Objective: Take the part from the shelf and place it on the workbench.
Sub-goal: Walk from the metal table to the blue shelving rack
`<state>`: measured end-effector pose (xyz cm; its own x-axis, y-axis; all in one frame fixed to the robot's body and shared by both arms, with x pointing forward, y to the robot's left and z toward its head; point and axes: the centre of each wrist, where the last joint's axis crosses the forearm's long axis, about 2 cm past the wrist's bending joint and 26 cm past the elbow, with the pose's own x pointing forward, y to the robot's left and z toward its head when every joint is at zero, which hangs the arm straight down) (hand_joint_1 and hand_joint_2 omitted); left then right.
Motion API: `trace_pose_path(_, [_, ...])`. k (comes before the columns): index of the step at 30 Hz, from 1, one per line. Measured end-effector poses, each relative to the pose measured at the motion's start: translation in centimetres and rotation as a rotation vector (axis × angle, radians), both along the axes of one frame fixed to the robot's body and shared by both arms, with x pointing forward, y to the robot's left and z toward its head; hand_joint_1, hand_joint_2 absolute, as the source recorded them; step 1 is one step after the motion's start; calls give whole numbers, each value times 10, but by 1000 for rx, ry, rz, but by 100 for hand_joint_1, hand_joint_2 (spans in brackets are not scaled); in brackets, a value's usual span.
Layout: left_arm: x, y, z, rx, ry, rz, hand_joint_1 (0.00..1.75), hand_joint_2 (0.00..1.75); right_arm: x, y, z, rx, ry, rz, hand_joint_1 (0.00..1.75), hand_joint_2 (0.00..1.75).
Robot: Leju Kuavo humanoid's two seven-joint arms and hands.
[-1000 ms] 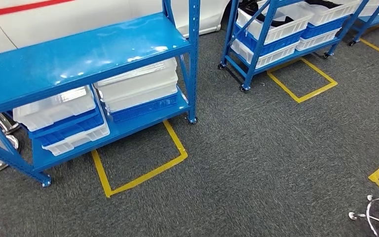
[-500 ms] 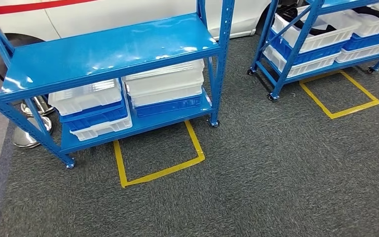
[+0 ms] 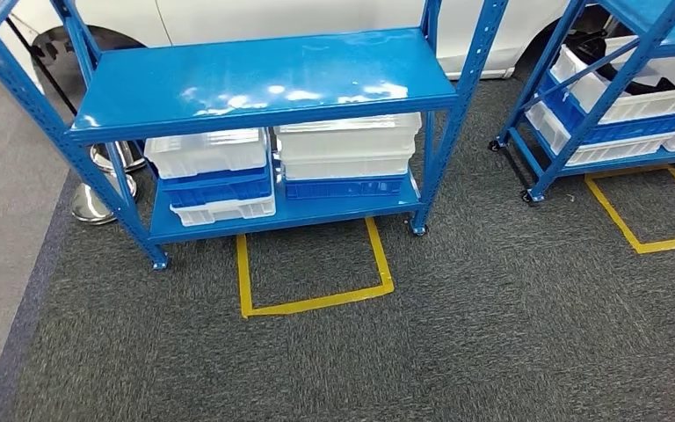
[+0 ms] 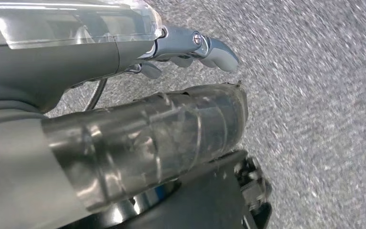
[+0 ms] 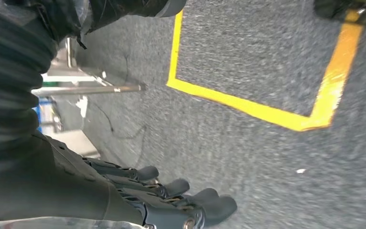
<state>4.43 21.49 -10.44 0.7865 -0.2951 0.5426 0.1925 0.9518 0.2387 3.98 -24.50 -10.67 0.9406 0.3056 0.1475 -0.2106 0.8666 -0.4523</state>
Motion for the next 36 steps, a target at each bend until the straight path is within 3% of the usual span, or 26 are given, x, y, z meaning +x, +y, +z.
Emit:
trace_pose_path(4, [1,-1,0,-19,-7,-8,0,0,-2,0,0,2,5,0,0,175])
trace_pose_path(8, [0,-1,0,-29,-9,-14,0,0,-2,0,0,2,7,-1,0,0])
trace_pose_path(36, [-1,2,-1,-66,-5,-45,0,0,-1,2,0,32,12,9,0,0])
